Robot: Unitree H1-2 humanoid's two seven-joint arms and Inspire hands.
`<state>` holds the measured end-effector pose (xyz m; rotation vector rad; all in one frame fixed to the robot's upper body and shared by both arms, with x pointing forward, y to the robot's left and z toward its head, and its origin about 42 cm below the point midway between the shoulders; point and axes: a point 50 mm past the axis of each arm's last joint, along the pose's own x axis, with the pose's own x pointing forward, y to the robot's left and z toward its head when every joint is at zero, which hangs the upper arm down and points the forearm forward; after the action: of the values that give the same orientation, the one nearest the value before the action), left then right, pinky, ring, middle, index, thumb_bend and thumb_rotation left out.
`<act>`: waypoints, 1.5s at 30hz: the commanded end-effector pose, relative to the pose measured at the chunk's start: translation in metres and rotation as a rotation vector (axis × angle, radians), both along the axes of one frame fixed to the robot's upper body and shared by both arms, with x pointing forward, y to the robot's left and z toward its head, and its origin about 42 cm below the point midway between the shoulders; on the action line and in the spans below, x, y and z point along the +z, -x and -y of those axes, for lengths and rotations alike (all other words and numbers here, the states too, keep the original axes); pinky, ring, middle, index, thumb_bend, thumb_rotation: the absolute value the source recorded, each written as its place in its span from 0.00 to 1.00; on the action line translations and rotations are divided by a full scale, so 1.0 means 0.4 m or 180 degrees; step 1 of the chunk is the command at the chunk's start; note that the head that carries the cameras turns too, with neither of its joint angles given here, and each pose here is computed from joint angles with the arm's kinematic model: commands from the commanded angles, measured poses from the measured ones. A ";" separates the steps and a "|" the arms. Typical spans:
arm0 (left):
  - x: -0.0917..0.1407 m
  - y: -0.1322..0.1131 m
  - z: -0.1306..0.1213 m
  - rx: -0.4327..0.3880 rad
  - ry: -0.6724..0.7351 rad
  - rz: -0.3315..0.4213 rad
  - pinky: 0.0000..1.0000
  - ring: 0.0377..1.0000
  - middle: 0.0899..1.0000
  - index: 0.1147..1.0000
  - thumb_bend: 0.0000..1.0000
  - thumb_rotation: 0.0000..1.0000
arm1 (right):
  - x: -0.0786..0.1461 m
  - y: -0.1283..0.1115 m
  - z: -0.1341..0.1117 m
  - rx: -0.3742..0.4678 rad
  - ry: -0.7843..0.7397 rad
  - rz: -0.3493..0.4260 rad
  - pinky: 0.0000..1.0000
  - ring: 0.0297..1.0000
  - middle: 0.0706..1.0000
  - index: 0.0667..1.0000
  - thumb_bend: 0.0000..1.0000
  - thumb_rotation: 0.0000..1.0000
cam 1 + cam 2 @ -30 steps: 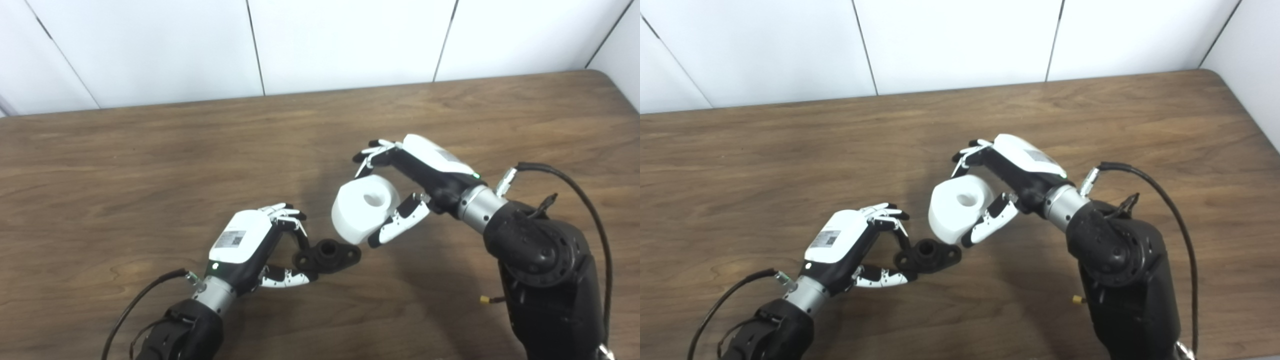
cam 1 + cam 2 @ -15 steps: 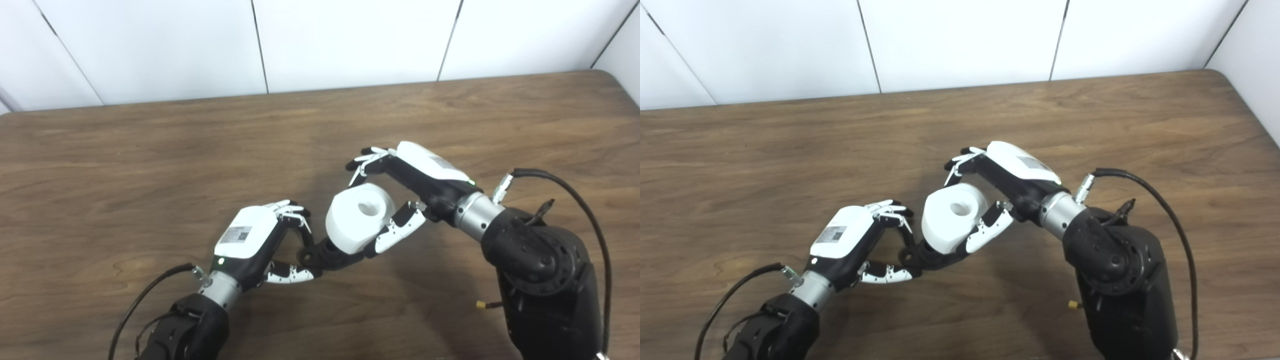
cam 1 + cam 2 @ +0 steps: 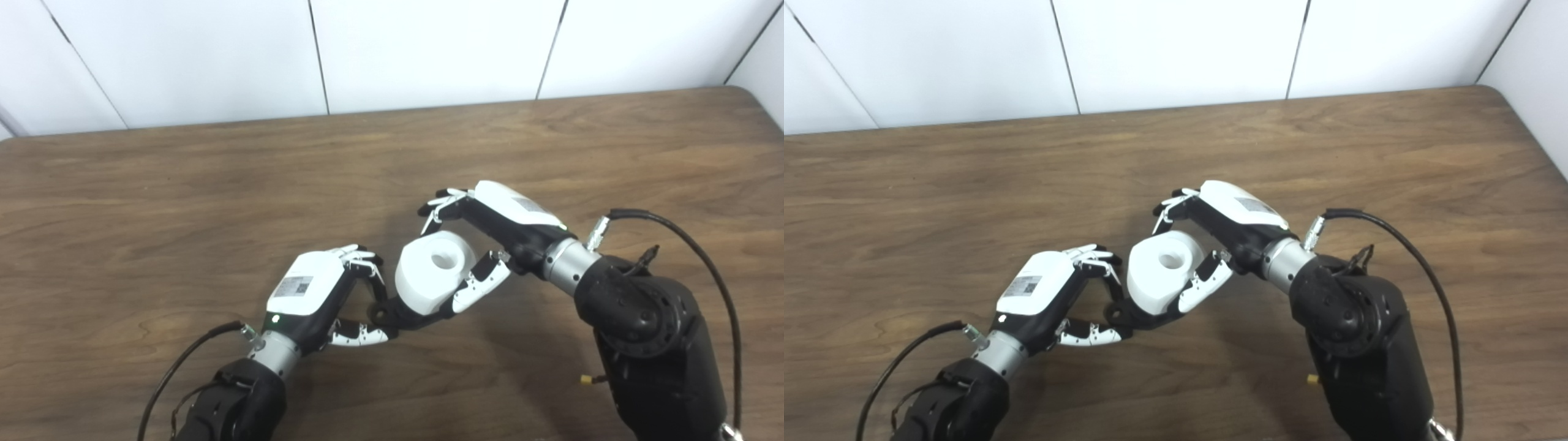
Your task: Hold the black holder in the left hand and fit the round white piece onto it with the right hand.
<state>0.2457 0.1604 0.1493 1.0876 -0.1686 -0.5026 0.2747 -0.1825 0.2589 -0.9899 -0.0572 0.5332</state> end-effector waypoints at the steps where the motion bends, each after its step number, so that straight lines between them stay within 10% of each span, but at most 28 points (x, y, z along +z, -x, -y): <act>1: -0.038 0.017 0.003 -0.0055 -0.0111 -0.0354 0.85 0.88 0.79 0.42 0.52 0.05 | 0.023 -0.003 -0.010 0.0049 -0.0030 0.0229 1.00 0.96 0.84 0.45 0.52 0.14; 45: -0.027 0.006 0.019 -0.0047 -0.0137 -0.0346 0.85 0.88 0.79 0.42 0.52 0.06 | 0.018 0.000 -0.042 0.0268 0.0177 0.0176 1.00 0.97 0.83 0.45 0.52 0.14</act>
<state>0.2485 0.1542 0.1529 1.0948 -0.1598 -0.5014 0.2719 -0.1665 0.2561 -1.0421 -0.0847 0.6129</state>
